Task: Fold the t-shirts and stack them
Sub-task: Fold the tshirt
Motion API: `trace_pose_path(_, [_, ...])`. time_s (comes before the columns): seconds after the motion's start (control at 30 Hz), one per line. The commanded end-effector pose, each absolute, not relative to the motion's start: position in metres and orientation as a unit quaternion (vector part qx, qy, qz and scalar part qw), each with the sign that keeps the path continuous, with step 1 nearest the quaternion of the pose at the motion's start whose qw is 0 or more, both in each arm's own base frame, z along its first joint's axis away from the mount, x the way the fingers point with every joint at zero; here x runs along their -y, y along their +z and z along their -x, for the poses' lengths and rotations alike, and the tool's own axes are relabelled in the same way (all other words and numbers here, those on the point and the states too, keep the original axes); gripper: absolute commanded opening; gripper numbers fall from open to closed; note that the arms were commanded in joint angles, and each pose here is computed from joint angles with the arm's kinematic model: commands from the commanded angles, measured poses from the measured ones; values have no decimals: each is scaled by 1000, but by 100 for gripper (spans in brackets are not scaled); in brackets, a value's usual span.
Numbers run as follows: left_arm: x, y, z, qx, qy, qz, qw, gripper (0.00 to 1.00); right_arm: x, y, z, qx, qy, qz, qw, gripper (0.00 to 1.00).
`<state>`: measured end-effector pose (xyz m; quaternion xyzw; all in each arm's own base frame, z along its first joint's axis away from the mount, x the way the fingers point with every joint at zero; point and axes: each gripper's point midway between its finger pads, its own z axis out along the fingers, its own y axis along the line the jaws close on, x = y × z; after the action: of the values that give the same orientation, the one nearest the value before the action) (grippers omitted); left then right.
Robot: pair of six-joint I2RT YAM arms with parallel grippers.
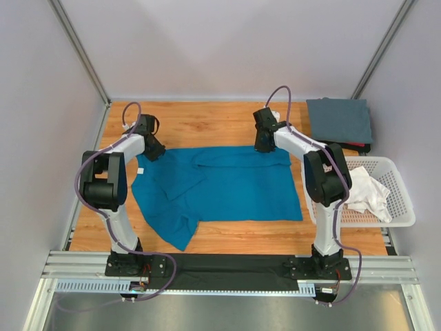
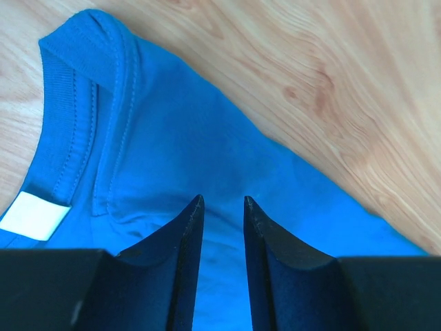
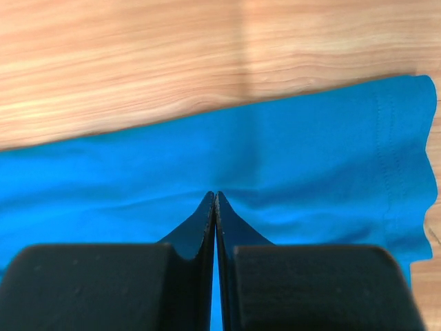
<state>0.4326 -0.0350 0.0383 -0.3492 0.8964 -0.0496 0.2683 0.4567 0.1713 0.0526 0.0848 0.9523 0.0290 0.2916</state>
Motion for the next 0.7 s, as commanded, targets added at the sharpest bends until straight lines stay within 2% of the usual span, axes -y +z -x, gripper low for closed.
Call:
trace_pose_path(0.0, [28,41,-441,-886,-28,379,266,36,-164,39,-465,-951,31,-102,290,1])
trace_pose_path(0.37, [18,19,-456,-871,-24,437,223,36,-145,5,-470,-960,-6,-124,250,0])
trace_pose_path(0.67, [12,24,-493,-872,-40,430,230,34,-143,5,-512,-958,8,-125,258,1])
